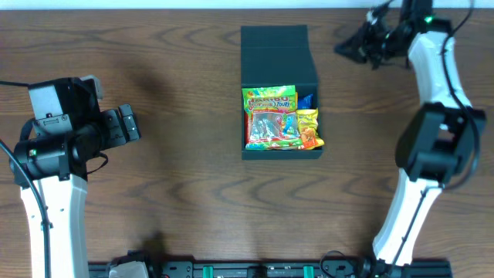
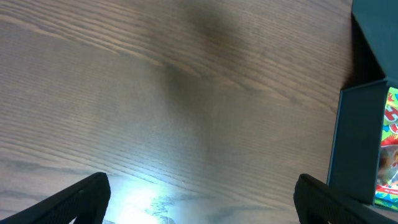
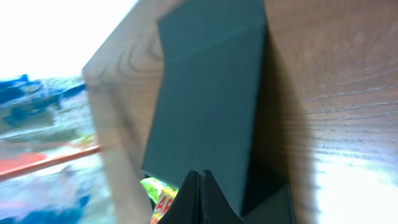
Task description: Pack container
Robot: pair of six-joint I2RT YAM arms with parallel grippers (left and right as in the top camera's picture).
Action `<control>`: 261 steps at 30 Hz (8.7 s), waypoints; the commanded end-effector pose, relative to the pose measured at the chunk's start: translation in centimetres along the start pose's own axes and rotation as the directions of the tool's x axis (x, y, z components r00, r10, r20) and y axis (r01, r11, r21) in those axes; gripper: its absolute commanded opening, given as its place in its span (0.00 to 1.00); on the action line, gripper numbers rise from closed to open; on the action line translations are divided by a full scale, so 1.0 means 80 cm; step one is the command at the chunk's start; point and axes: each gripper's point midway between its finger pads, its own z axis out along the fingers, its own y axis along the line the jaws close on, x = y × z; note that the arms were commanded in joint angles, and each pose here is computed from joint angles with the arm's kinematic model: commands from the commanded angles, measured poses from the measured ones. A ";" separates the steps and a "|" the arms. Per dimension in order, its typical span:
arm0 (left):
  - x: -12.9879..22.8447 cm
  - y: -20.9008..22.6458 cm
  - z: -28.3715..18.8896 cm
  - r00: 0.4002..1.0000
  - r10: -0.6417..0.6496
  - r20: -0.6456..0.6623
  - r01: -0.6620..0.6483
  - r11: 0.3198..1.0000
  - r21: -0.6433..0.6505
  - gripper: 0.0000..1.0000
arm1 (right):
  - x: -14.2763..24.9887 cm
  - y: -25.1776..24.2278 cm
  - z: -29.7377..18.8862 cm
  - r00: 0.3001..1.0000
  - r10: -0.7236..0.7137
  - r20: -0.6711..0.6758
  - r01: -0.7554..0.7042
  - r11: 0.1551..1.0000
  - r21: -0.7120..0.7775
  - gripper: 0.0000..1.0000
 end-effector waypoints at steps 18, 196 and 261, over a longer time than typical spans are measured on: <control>-0.001 -0.002 -0.005 1.000 0.010 0.009 -0.010 1.000 0.010 0.95 | 0.028 -0.076 0.124 0.983 -0.107 -0.146 0.115 0.992 0.046 0.01; -0.001 -0.002 -0.005 1.000 0.010 0.009 -0.010 1.000 0.010 0.95 | 0.382 -0.024 0.019 0.909 -0.381 -0.168 0.379 0.589 0.713 0.32; -0.001 -0.002 -0.005 1.000 0.010 0.009 -0.010 1.000 0.010 0.95 | 0.243 -0.064 0.081 0.964 -0.105 -0.243 0.074 0.988 -0.134 0.01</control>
